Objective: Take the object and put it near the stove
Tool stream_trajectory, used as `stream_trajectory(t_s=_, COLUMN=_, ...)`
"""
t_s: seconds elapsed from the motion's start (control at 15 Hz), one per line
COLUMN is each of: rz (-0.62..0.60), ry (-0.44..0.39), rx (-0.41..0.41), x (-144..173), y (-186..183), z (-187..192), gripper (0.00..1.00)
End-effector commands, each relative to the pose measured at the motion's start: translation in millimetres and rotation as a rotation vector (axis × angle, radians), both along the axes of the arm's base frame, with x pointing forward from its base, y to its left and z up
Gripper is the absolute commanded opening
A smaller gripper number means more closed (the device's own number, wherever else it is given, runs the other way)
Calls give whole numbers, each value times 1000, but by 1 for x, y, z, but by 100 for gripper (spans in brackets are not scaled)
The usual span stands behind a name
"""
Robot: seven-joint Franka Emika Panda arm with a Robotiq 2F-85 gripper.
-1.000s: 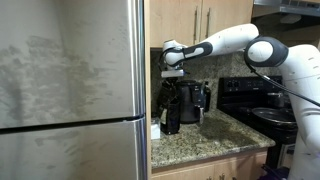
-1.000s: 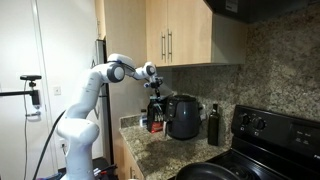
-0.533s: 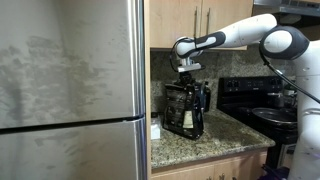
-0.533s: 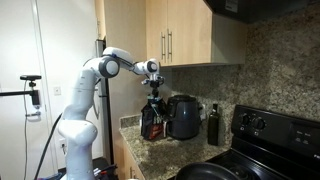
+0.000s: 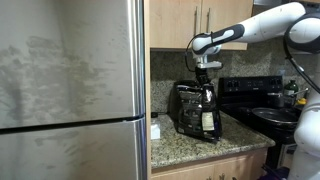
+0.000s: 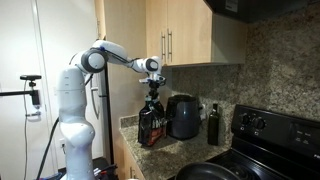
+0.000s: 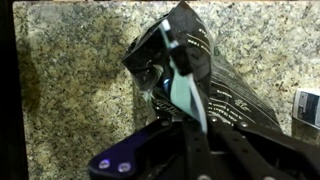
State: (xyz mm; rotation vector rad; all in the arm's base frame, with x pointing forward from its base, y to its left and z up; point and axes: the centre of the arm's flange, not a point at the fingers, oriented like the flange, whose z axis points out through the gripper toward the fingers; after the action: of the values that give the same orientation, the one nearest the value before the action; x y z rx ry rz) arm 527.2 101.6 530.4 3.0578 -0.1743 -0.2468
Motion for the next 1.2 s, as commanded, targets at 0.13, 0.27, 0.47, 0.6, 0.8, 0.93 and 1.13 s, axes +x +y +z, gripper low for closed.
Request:
stream_trajectory(t_s=0.13, rz=-79, ry=-3, rx=159, x=-63, y=-95, z=14, gripper=1)
stream_trajectory(t_s=0.27, rz=-198, ry=-5, rx=226, x=-74, y=-138, z=19, gripper=1)
stream_trajectory(t_s=0.47, rz=-370, ry=-2, rx=290, x=-76, y=-196, z=28, gripper=1)
stream_trajectory(t_s=0.6, rz=-459, ry=-6, rx=356, x=-77, y=-221, z=33, gripper=1)
stream_trajectory(t_s=0.8, rz=-440, ry=7, rx=330, x=-80, y=-227, z=4, gripper=2)
stream_trajectory(t_s=0.93, rz=-440, ry=19, rx=324, x=-79, y=-228, z=-3, gripper=2)
stream_trajectory(t_s=1.13, rz=-522, ry=9, rx=345, x=-60, y=-234, z=-6, gripper=1)
